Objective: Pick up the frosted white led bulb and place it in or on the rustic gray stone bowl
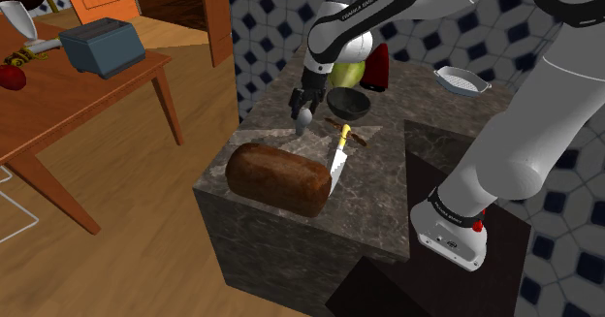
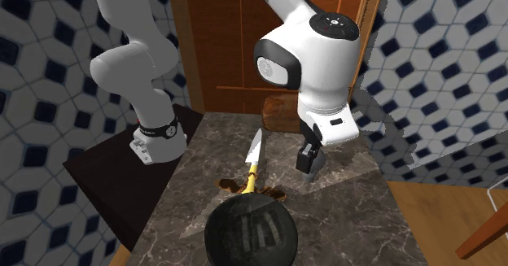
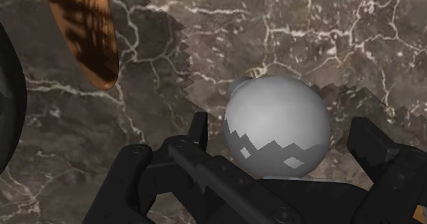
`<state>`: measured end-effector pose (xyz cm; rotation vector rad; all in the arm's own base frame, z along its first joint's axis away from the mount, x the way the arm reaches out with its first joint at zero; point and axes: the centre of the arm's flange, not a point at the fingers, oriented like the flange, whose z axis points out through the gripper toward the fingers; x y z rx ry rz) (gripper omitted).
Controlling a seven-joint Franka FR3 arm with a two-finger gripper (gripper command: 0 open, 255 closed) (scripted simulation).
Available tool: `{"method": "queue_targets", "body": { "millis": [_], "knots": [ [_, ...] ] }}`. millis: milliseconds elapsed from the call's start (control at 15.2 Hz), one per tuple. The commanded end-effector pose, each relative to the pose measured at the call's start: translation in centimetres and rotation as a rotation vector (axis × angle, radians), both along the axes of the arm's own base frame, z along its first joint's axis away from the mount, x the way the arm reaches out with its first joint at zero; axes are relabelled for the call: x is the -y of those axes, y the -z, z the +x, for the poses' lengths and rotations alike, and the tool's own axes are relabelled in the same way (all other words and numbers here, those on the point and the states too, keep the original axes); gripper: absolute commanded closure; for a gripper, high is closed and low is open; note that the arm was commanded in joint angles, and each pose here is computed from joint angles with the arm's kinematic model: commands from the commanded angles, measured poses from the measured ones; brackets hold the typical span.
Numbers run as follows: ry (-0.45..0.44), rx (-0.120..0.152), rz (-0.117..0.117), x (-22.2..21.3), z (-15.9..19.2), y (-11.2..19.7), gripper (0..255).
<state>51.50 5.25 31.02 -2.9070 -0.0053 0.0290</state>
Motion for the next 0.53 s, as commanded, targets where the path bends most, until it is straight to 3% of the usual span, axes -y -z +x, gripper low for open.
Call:
{"method": "queue_targets", "body": {
  "millis": [0,132,198,462],
  "knots": [
    [0.0,0.0,0.0,-0.01,0.0,0.02,0],
    [0.0,0.0,0.0,-0.01,0.0,0.02,0],
    [0.0,0.0,0.0,-0.01,0.0,0.02,255],
    [0.0,0.0,0.0,-0.01,0.02,0.02,255]
  ]
}}
